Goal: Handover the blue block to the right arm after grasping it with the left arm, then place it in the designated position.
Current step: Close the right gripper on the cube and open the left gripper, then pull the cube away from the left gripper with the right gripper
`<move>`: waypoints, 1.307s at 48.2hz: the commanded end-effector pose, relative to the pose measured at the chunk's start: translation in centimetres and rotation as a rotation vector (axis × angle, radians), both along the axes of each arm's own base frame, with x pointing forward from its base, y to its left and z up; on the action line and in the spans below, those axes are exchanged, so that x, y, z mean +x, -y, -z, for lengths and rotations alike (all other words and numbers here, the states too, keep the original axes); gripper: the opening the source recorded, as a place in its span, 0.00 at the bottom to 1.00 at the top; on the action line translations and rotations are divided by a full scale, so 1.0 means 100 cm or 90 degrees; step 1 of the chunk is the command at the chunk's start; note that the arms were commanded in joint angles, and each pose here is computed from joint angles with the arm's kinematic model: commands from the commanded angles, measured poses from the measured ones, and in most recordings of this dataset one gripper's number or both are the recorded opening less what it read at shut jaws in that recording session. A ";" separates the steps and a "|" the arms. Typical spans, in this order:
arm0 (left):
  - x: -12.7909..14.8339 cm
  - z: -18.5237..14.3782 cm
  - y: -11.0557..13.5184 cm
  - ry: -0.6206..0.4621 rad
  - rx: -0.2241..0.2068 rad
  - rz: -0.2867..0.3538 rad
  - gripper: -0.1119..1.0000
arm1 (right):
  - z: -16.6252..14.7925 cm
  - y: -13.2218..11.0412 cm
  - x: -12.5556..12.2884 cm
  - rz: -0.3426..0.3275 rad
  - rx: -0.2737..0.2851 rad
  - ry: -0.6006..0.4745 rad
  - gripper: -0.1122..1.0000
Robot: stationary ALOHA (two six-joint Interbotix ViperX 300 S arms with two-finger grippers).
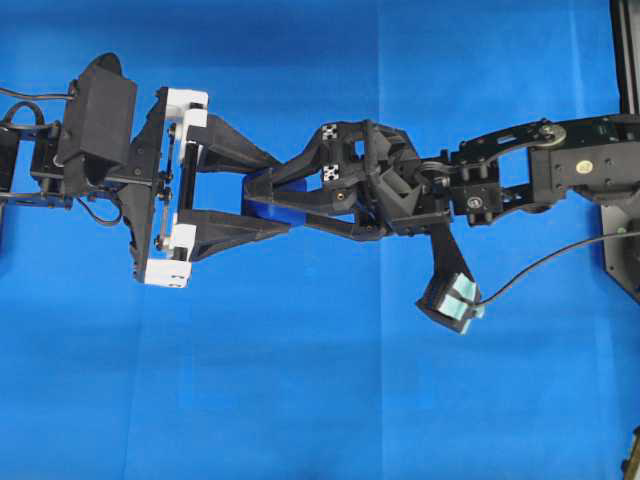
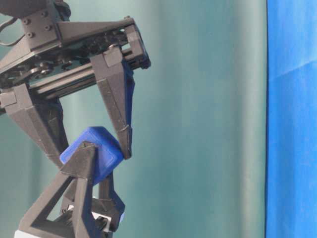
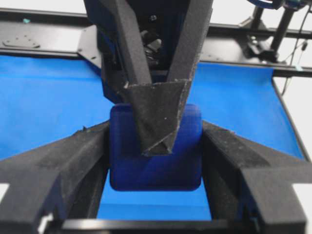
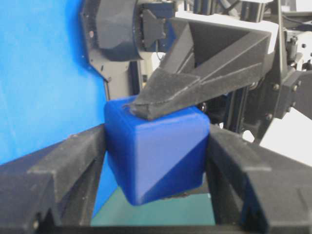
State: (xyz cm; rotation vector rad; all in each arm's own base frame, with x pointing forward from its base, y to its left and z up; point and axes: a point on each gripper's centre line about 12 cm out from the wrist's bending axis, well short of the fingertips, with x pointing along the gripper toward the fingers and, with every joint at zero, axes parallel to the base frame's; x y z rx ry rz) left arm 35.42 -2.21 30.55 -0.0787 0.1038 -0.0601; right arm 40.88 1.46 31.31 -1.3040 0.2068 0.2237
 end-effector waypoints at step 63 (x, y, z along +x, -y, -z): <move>-0.015 -0.012 0.005 0.026 -0.004 0.012 0.93 | -0.016 0.002 -0.077 0.028 0.016 0.016 0.50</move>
